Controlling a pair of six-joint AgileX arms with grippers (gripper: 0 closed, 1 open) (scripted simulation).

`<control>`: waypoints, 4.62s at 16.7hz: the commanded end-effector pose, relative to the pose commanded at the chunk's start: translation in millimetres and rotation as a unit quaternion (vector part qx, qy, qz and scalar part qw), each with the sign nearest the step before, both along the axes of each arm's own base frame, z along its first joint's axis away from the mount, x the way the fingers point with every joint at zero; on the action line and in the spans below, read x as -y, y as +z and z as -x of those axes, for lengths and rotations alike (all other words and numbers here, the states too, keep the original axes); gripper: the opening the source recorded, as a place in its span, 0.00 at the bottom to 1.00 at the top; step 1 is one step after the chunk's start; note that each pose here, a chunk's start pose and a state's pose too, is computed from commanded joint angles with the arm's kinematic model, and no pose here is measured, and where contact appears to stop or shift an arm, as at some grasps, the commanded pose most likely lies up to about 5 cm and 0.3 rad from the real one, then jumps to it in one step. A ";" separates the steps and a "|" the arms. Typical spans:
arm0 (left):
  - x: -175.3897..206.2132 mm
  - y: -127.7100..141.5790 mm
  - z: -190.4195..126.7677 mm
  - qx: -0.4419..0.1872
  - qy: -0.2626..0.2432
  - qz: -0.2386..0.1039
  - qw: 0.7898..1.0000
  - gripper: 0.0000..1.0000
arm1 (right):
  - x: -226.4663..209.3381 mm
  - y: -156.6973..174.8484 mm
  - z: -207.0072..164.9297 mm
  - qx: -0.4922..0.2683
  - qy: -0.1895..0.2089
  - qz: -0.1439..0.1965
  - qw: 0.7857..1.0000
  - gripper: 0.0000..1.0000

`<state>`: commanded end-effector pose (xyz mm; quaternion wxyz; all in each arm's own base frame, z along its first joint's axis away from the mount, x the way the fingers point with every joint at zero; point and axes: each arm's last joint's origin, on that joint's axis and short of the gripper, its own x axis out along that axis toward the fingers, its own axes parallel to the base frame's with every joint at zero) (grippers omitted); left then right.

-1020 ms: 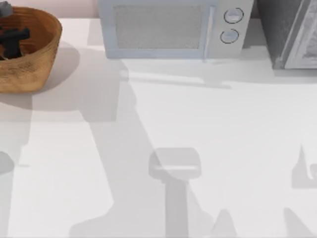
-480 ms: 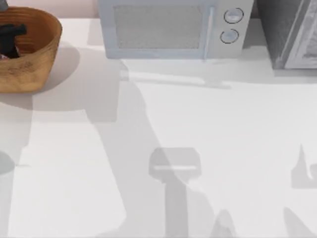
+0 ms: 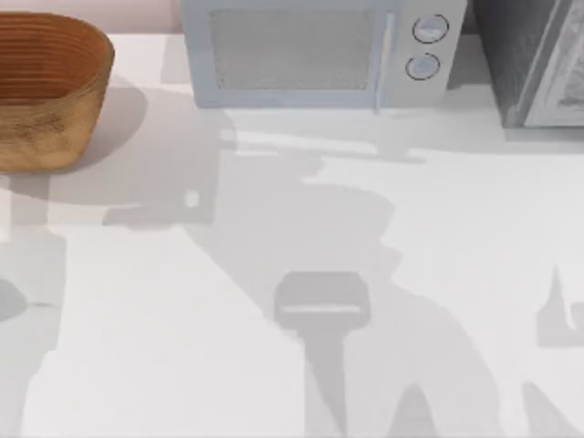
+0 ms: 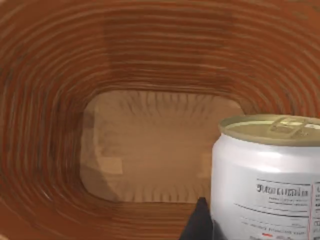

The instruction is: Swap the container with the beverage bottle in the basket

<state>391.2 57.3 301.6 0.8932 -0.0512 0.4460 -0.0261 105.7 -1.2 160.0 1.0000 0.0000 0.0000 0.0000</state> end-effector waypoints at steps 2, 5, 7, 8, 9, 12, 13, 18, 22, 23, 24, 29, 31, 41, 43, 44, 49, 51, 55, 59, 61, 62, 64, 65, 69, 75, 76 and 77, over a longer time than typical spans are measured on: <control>12.1 22.9 48.6 0.065 0.004 -0.017 0.998 0.00 | 0.0 0.0 0.0 0.000 0.000 0.000 1.000 1.00; 30.0 31.9 127.0 0.161 0.007 -0.038 0.986 0.00 | 0.0 0.0 0.0 0.000 0.000 0.000 1.000 1.00; 39.9 20.6 176.0 0.222 0.008 -0.048 0.974 0.00 | 0.0 0.0 0.0 0.000 0.000 0.000 1.000 1.00; 43.9 10.6 197.8 0.251 0.008 -0.052 0.967 0.00 | 0.0 0.0 0.0 0.000 0.000 0.000 1.000 1.00; 47.2 -1.6 217.2 0.278 0.008 -0.055 0.959 0.00 | 0.0 0.0 0.0 0.000 0.000 0.000 1.000 1.00; 53.9 -46.9 259.3 0.349 0.011 -0.058 0.935 0.00 | 0.0 0.0 0.0 0.000 0.000 0.000 1.000 1.00; 55.2 -63.0 268.1 0.369 0.013 -0.058 0.928 0.00 | 0.0 0.0 0.0 0.000 0.000 0.000 1.000 1.00; 58.1 -127.3 284.9 0.433 0.023 -0.053 0.900 0.00 | 0.0 0.0 0.0 0.000 0.000 0.000 1.000 1.00; 58.5 -141.7 285.5 0.446 0.026 -0.051 0.893 0.00 | 0.0 0.0 0.0 0.000 0.000 0.000 1.000 1.00; 58.5 -141.7 285.5 0.446 0.026 -0.051 0.893 0.00 | 0.0 0.0 0.0 0.000 0.000 0.000 1.000 1.00; 58.5 -141.7 285.5 0.446 0.026 -0.051 0.893 0.00 | 0.0 0.0 0.0 0.000 0.000 0.000 1.000 1.00; 58.7 -139.0 284.7 0.446 0.023 -0.049 0.894 0.00 | 0.0 0.0 0.0 0.000 0.000 0.000 1.000 1.00; 60.2 -129.3 282.7 0.453 0.011 -0.040 0.890 0.00 | 0.0 0.0 0.0 0.000 0.000 0.000 1.000 1.00; 77.8 -49.4 239.3 0.507 -0.116 0.034 0.853 0.00 | 0.0 0.0 0.0 0.000 0.000 0.000 1.000 1.00; 82.4 -37.3 225.7 0.515 -0.142 0.047 0.844 0.00 | 0.0 0.0 0.0 0.000 0.000 0.000 1.000 1.00; 85.0 -32.0 218.5 0.518 -0.156 0.053 0.839 0.00 | 0.0 0.0 0.0 0.000 0.000 0.000 1.000 1.00; 99.5 -13.0 179.3 0.532 -0.223 0.080 0.813 0.00 | 0.0 0.0 0.0 0.000 0.000 0.000 1.000 1.00; 106.0 -9.0 162.9 0.536 -0.249 0.090 0.802 0.00 | 0.0 0.0 0.0 0.000 0.000 0.000 1.000 1.00; 120.2 -6.7 129.9 0.542 -0.300 0.107 0.778 0.00 | 0.0 0.0 0.0 0.000 0.000 0.000 1.000 1.00; 135.4 -12.6 97.8 0.544 -0.347 0.122 0.754 0.00 | 0.0 0.0 0.0 0.000 0.000 0.000 1.000 1.00; 143.2 -18.7 82.5 0.543 -0.369 0.129 0.743 0.00 | 0.0 0.0 0.0 0.000 0.000 0.000 1.000 1.00; 147.2 -22.6 75.0 0.542 -0.380 0.132 0.738 0.00 | 0.0 0.0 0.0 0.000 0.000 0.000 1.000 1.00; 155.1 -32.1 60.5 0.539 -0.400 0.139 0.728 0.00 | 0.0 0.0 0.0 0.000 0.000 0.000 1.000 1.00; 159.0 -37.7 53.5 0.537 -0.410 0.143 0.724 0.00 | 0.0 0.0 0.0 0.000 0.000 0.000 1.000 1.00; 174.9 -68.1 27.8 0.518 -0.447 0.160 0.711 0.00 | 0.0 0.0 0.0 0.000 0.000 0.000 1.000 1.00; 202.3 -125.9 0.5 0.480 -0.506 0.192 0.690 0.00 | 0.0 0.0 0.0 0.000 0.000 0.000 1.000 1.00; 207.0 -136.2 -2.6 0.474 -0.516 0.198 0.686 0.00 | 0.0 0.0 0.0 0.000 0.000 0.000 1.000 1.00; 211.6 -146.8 -5.3 0.467 -0.526 0.203 0.681 0.00 | 0.0 0.0 0.0 0.000 0.000 0.000 1.000 1.00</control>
